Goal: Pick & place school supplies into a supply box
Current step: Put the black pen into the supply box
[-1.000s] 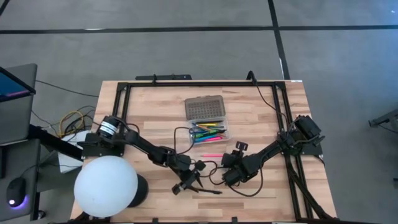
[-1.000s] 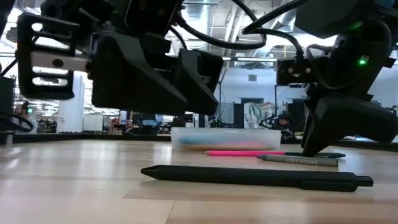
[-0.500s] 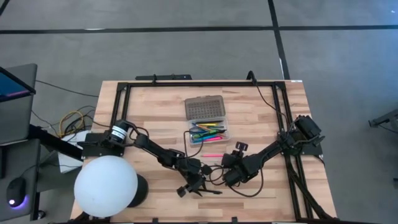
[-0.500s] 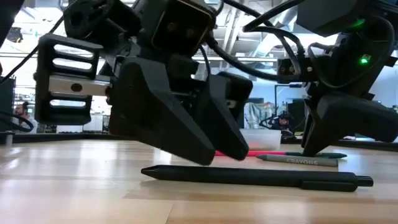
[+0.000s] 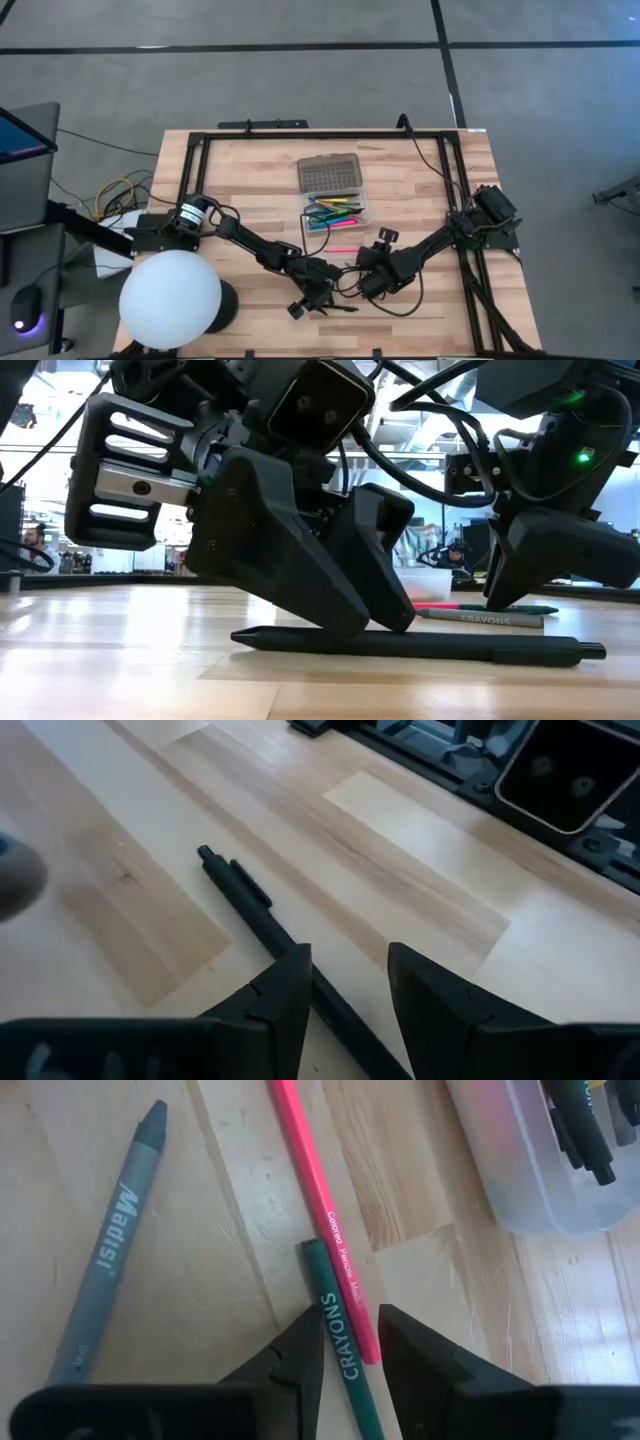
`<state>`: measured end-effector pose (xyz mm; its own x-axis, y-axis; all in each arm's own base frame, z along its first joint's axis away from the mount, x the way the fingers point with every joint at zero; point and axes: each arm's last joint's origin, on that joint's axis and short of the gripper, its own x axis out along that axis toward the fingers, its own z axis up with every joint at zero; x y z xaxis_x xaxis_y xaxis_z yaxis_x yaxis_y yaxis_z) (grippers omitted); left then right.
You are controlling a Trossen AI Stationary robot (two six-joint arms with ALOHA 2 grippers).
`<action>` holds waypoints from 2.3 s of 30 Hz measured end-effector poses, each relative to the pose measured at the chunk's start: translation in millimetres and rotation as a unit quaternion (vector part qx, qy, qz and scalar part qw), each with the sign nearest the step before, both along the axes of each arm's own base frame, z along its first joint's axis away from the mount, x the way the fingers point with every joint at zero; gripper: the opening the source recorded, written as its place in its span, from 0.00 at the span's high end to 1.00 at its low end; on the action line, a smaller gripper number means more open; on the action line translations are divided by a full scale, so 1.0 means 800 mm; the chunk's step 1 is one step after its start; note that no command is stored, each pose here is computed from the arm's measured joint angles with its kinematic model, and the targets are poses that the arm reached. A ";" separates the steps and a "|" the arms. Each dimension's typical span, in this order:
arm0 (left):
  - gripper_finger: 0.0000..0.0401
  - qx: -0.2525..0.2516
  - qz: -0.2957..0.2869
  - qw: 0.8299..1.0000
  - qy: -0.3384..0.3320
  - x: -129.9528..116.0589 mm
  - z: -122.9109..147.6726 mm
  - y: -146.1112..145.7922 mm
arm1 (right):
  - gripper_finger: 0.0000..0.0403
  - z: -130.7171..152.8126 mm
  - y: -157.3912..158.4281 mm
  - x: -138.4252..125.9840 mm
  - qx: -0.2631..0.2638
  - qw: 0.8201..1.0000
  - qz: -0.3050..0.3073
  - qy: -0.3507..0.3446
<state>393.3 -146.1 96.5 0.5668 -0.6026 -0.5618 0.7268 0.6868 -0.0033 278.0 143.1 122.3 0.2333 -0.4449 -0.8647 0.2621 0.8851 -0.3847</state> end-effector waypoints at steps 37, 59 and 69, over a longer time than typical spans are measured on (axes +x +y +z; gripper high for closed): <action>0.95 0.125 0.110 0.985 0.052 -0.004 -0.014 0.030 | 0.78 0.000 0.000 0.000 0.000 1.000 0.000 0.001; 0.92 0.124 0.141 0.978 0.094 -0.007 -0.007 0.046 | 0.78 0.000 0.000 0.000 0.003 1.000 -0.004 -0.004; 0.94 0.178 0.170 0.963 0.107 -0.021 0.004 0.035 | 0.78 -0.004 -0.001 -0.002 0.002 1.000 -0.004 -0.005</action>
<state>376.5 -117.8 99.6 0.5455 -0.1503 -0.8245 0.4683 0.8705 0.1512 276.6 142.3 119.3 0.2376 -0.4428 -0.8646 0.2732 0.8846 -0.3779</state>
